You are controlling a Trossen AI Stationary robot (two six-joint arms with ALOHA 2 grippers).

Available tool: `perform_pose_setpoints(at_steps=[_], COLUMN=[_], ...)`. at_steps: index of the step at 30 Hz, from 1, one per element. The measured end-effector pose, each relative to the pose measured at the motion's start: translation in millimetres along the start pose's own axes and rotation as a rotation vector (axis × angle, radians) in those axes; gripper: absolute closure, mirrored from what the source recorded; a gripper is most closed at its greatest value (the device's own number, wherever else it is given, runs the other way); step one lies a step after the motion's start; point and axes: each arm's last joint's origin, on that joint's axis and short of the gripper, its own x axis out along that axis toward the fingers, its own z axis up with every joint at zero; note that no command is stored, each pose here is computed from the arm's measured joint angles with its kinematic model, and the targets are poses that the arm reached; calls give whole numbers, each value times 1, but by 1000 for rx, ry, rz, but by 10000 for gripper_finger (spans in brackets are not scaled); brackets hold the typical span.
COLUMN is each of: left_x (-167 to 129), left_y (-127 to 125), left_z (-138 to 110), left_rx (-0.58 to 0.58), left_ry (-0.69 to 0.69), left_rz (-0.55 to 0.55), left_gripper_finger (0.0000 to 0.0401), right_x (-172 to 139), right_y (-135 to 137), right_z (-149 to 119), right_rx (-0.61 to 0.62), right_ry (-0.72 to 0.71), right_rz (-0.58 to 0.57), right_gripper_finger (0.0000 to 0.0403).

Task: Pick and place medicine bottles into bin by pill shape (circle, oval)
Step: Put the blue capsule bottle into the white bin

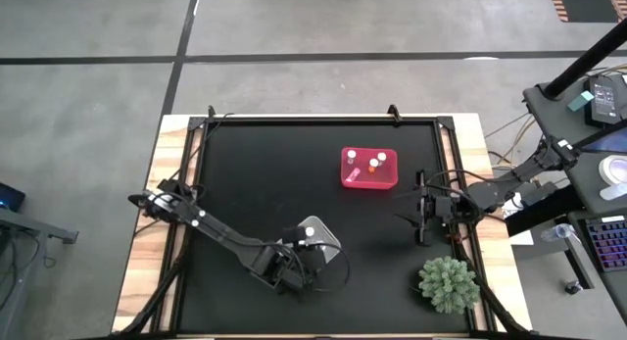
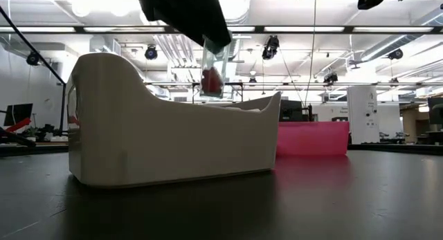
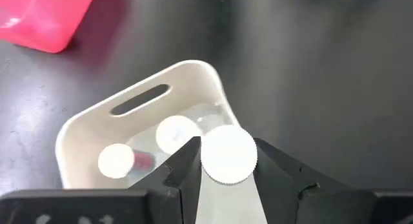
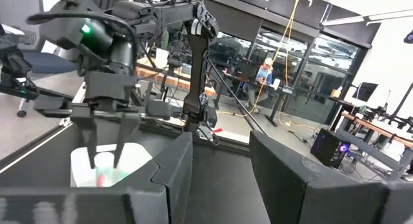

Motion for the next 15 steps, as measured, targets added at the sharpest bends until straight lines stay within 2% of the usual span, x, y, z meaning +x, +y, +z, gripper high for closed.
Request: perform_pose_setpoints(at_steps=[8, 15], left_x=[15, 28], left_y=[10, 13], left_z=[-18, -34], left_rx=[-22, -40], left_ry=[12, 21], left_rz=[105, 115], left_gripper_finger=[291, 290], right_x=[0, 0], right_y=[0, 0], right_z=[0, 0], right_rx=[1, 0], right_ry=[0, 0], right_rz=[0, 0], right_gripper_finger=[257, 257])
